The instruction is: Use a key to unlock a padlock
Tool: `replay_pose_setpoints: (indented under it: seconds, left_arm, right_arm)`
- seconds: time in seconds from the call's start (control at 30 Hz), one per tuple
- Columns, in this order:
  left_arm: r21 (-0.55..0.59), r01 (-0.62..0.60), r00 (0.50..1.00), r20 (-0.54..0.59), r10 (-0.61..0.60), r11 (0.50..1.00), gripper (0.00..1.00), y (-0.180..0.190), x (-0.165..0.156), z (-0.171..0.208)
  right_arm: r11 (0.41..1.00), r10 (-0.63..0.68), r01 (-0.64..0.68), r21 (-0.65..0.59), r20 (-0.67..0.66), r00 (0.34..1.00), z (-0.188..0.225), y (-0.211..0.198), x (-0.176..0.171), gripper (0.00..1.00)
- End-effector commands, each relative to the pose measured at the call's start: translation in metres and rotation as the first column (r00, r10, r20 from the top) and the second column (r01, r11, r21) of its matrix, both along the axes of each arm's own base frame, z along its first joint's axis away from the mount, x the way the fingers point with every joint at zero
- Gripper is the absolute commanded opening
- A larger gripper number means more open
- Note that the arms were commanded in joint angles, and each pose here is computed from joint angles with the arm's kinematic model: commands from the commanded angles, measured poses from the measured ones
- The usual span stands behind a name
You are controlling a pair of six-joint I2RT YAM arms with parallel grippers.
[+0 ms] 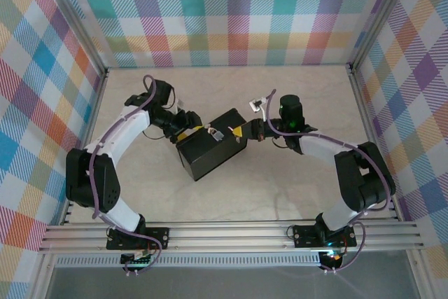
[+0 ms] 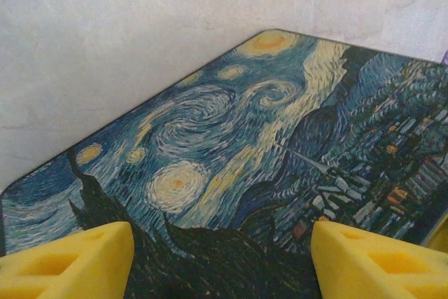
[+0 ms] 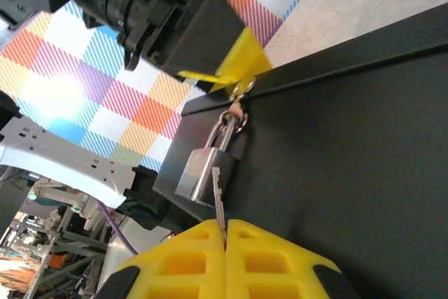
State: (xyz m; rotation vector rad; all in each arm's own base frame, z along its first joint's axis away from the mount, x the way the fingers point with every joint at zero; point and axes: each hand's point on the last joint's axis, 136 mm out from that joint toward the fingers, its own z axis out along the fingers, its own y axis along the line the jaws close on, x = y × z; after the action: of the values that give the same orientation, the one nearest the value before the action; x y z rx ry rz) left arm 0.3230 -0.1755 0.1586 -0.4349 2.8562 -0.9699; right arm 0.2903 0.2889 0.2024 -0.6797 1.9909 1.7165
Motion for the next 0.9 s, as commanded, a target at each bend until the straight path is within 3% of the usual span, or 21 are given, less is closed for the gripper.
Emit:
replay_pose_setpoints:
  seconds: [0.0,0.1,0.2,0.27,0.33,0.5,0.6,0.73,0.87]
  left_arm:
    - [-0.032,-0.026,1.0,0.012,0.026,0.999,0.67,0.002,-0.009,0.02]
    - [-0.015,-0.022,1.0,0.022,0.022,1.0,0.67,0.005,-0.009,0.027]
    - [0.11,0.034,0.993,0.105,-0.045,0.993,0.68,0.022,0.003,0.037]
    - [0.196,0.125,0.961,0.222,-0.168,0.973,0.69,0.026,0.02,0.054]
    - [0.241,0.219,0.896,0.334,-0.293,0.945,0.69,0.02,0.034,0.073]
    - [0.309,0.419,0.648,0.557,-0.52,0.854,0.72,-0.006,0.055,0.12]
    - [0.355,0.541,0.445,0.649,-0.617,0.763,0.73,-0.026,0.055,0.147]
    - [0.447,0.727,0.055,0.719,-0.693,0.522,0.81,-0.056,0.02,0.162]
    - [0.521,0.744,-0.152,0.741,-0.654,0.418,0.82,-0.069,-0.002,0.172]
  right_arm:
    - [0.999,0.039,-0.039,0.001,-0.023,0.999,0.008,-0.003,-0.005,0.02]
    - [0.999,0.045,-0.047,-0.018,-0.062,0.997,0.011,-0.006,-0.014,0.02]
    - [0.999,0.043,-0.045,-0.022,-0.079,0.996,0.018,-0.01,-0.025,0.03]
    - [0.999,0.041,-0.043,-0.021,-0.084,0.996,0.024,-0.013,-0.033,0.03]
    - [0.999,0.037,-0.039,-0.029,-0.089,0.995,0.027,-0.016,-0.04,0.03]
    - [0.997,0.071,-0.075,-0.029,-0.124,0.99,0.029,-0.024,-0.064,0.05]
    - [0.995,0.095,-0.1,-0.027,-0.154,0.983,0.028,-0.027,-0.076,0.06]
    - [0.993,0.102,-0.11,-0.034,-0.19,0.977,0.026,-0.03,-0.084,0.07]
    - [0.994,0.096,-0.106,-0.026,-0.252,0.963,0.019,-0.031,-0.09,0.07]
